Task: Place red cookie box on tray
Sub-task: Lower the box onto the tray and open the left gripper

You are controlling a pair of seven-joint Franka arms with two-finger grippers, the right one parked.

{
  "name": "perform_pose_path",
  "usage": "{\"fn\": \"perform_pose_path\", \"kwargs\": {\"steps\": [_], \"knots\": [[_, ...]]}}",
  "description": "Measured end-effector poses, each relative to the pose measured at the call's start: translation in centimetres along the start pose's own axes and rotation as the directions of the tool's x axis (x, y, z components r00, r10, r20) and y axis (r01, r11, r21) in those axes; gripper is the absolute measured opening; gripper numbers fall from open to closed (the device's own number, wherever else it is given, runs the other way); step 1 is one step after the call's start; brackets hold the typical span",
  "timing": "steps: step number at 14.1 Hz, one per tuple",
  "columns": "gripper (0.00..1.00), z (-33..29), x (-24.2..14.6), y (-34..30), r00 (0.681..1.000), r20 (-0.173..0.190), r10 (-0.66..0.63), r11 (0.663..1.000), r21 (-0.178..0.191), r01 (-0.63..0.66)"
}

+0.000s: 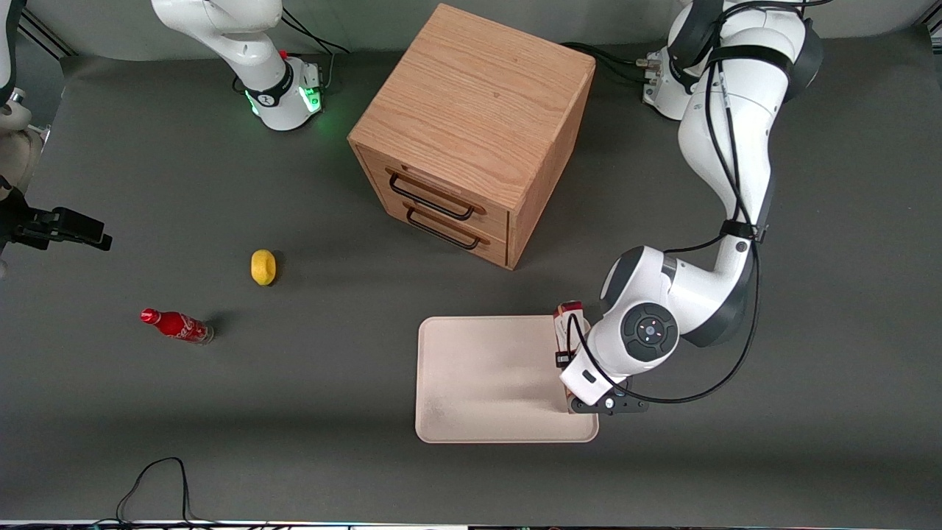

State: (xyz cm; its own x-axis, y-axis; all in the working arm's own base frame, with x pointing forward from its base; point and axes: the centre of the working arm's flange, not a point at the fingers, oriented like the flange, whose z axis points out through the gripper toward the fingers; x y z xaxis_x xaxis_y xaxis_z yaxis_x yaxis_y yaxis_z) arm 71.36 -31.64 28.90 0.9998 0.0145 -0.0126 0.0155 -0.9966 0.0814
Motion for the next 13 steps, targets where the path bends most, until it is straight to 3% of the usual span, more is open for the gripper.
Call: {"fn": "perform_pose_path", "kwargs": {"steps": [4, 10, 11, 13], "knots": [[0.03, 1.2, 0.3, 0.1, 0.999, -0.028, 0.034, 0.999, -0.014, -0.034], [0.03, 2.0, 0.4, -0.1, 0.999, -0.028, 0.039, 0.999, -0.01, -0.039], [0.06, 2.2, 0.4, -0.2, 0.999, -0.026, 0.038, 0.999, -0.005, -0.038], [0.26, 2.2, 0.4, -0.3, 0.999, -0.028, 0.037, 0.999, -0.004, -0.037]]}}
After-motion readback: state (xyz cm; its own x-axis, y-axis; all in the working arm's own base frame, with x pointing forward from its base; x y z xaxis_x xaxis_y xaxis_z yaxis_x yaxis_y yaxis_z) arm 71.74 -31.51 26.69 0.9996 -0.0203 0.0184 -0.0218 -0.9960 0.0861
